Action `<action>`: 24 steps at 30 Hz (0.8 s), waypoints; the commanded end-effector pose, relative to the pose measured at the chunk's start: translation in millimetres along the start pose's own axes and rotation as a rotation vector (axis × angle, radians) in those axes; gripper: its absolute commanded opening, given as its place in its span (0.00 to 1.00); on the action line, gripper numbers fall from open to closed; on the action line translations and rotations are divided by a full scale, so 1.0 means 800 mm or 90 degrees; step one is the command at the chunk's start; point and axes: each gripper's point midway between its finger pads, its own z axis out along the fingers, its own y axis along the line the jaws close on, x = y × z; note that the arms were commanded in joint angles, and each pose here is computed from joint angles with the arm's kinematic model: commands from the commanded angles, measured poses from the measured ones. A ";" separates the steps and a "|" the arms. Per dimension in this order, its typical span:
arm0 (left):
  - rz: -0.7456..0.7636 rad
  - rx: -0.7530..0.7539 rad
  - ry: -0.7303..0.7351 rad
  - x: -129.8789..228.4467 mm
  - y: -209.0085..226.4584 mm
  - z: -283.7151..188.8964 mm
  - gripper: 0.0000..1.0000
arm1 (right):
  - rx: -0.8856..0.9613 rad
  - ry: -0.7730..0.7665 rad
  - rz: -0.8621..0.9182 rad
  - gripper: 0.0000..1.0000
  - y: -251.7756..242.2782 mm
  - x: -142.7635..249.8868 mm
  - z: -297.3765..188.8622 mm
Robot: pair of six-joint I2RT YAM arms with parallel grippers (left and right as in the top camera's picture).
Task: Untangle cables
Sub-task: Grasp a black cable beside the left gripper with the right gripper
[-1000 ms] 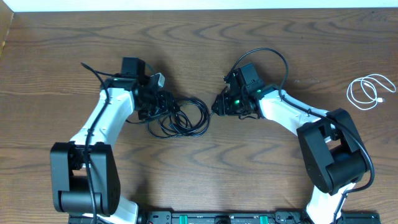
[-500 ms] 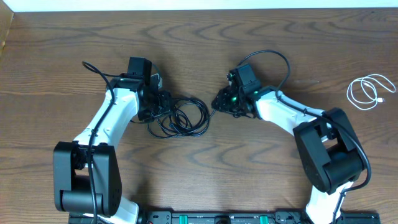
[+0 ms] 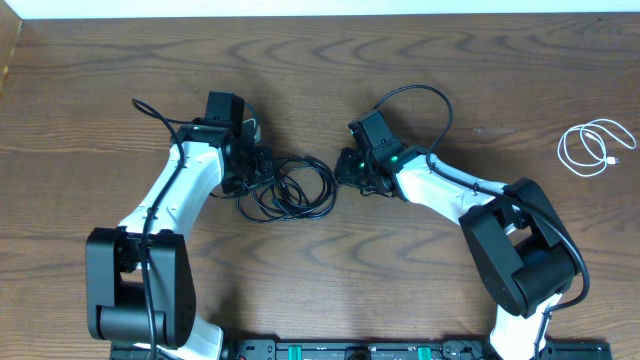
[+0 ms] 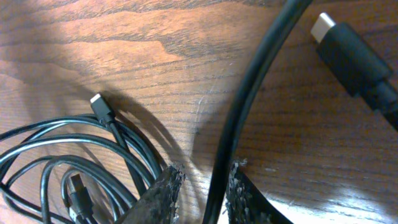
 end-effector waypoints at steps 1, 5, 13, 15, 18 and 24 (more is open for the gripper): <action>0.001 -0.010 0.003 0.003 0.003 0.002 0.46 | 0.012 -0.006 0.010 0.21 -0.005 -0.002 0.004; 0.007 -0.009 0.003 0.004 0.000 0.003 0.46 | 0.009 -0.009 0.008 0.18 -0.003 -0.003 0.004; 0.024 -0.027 -0.003 0.005 -0.003 0.006 0.46 | -0.003 -0.019 0.005 0.17 0.003 -0.008 0.004; 0.027 -0.047 -0.010 0.003 0.001 0.006 0.46 | -0.005 -0.021 0.004 0.17 0.004 -0.009 0.004; 0.026 -0.048 -0.010 0.003 0.001 0.007 0.46 | -0.004 -0.026 0.003 0.17 0.004 -0.010 0.004; 0.027 -0.047 -0.010 0.003 0.001 0.007 0.45 | 0.005 -0.032 -0.009 0.16 0.008 -0.004 0.006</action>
